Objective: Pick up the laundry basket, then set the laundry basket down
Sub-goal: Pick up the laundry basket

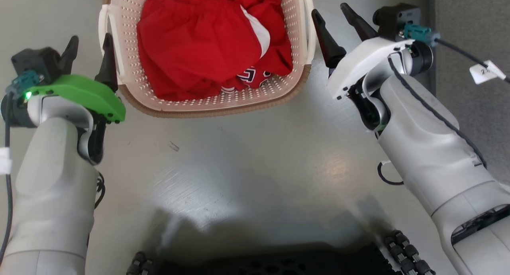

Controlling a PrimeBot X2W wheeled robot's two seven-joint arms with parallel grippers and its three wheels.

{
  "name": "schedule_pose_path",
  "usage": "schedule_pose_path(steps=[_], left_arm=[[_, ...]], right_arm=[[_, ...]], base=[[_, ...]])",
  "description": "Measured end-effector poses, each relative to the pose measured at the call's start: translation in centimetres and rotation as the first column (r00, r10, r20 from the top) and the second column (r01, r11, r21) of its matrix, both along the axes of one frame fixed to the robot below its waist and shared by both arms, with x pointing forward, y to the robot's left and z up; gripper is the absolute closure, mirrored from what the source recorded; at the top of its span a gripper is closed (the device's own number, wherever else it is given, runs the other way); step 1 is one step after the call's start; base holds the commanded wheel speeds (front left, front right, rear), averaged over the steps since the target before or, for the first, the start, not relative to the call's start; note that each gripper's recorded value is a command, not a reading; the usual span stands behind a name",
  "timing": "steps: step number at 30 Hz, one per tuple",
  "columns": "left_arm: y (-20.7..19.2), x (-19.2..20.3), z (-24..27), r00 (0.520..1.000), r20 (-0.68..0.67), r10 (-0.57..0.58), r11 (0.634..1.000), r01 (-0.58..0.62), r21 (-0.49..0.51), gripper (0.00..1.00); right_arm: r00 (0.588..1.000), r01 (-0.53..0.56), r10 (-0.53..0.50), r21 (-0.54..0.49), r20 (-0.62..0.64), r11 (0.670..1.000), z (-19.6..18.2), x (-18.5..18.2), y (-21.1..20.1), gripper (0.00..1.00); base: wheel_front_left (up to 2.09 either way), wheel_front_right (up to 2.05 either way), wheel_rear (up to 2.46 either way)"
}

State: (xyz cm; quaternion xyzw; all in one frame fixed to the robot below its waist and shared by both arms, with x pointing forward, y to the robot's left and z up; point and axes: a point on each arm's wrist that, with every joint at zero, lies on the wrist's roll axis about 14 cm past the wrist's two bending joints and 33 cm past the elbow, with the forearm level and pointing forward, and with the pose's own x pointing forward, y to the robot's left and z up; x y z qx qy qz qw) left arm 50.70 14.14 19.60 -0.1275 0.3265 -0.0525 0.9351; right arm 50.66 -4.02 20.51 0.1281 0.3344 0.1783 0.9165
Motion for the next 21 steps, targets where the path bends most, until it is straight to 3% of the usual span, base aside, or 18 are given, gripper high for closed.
schedule_pose_path(steps=[9, 21], left_arm=[[-0.2, 0.3, -2.0, 0.999, -0.054, -0.010, 1.000, 0.010, 0.000, 0.00], [0.0, -0.6, -5.5, 0.985, -0.173, -0.016, 1.000, 0.017, 0.007, 0.00]], right_arm=[[0.994, -0.005, 0.004, -0.005, -0.111, 1.000, -2.9, -0.4, 0.4, 0.00], [0.984, -0.040, 0.041, 0.009, -0.172, 0.999, -5.4, -0.4, 1.7, 0.00]], base=[[0.00, 0.00, 0.00], [0.00, 0.00, 0.00]])
